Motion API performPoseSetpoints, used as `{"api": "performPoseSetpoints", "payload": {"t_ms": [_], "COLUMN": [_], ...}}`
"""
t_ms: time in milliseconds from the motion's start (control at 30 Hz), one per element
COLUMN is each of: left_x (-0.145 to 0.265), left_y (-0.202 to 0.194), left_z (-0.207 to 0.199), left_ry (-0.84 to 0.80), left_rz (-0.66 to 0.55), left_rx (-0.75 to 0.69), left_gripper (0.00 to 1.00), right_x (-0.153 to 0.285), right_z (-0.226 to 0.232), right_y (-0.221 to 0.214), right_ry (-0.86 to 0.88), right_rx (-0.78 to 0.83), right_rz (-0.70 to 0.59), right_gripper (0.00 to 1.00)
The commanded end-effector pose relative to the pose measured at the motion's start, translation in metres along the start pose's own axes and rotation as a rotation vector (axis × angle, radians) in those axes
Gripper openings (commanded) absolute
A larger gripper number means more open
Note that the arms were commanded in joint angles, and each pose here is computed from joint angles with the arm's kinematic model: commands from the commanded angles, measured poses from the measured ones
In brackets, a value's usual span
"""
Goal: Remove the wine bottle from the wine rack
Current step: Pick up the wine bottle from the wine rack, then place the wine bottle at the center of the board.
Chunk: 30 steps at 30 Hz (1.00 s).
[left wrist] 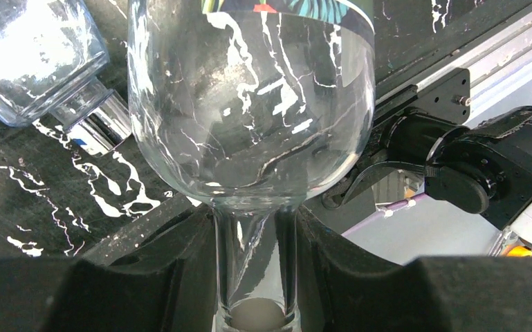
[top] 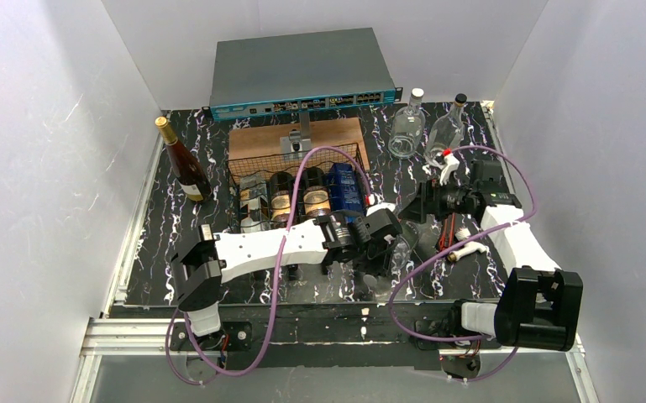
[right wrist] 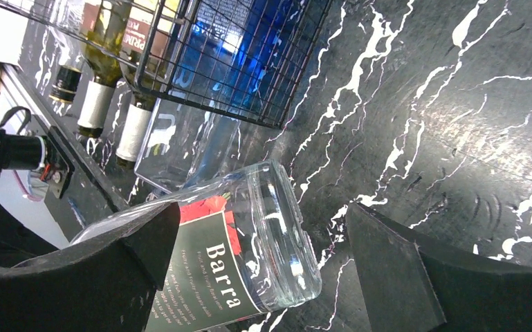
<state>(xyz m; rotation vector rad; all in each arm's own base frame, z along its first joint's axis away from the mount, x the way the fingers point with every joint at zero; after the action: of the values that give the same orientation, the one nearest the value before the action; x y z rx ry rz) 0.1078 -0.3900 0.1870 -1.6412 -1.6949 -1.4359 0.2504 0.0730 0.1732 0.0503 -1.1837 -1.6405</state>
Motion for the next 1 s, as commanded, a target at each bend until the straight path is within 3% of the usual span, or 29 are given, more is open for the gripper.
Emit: {"api": "performPoseSetpoints", "payload": {"t_ms": [0, 267, 533, 833, 967], "left_x": [0.036, 0.033, 0.031, 0.030, 0.030], "left_y": [0.040, 0.042, 0.044, 0.047, 0.047], "left_z": [-0.040, -0.040, -0.036, -0.031, -0.027], "left_ry": [-0.152, -0.118, -0.095, -0.080, -0.082], "left_rz": [-0.189, -0.178, -0.171, -0.135, -0.108], "left_rx": [0.019, 0.039, 0.057, 0.054, 0.057], "left_gripper": [0.00, 0.00, 0.00, 0.00, 0.00], "right_x": [-0.008, -0.022, -0.029, -0.031, -0.027], "right_z": [-0.002, 0.002, 0.003, 0.005, 0.008], "right_y": [-0.003, -0.013, -0.019, -0.020, -0.014], "right_ry": [-0.014, -0.002, 0.001, 0.015, 0.000], "right_rx": [0.043, 0.042, 0.041, 0.035, 0.061], "right_rz": [0.016, 0.079, 0.111, 0.117, 0.093], "right_gripper": [0.97, 0.88, 0.87, 0.90, 0.98]}}
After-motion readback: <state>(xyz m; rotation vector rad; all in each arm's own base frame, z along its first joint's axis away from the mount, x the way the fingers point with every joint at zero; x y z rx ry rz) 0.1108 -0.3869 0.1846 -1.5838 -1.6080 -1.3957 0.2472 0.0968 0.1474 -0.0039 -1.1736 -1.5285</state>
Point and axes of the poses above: each gripper's point midway between its finger pads, its own x axis back along the fingers, its own z axis along the line the jaws close on, y = z × x, the point moved 6 cm from there along x, back along the fingers, and after that the axes turned 2 degrees about x, right-handed, at the moved point
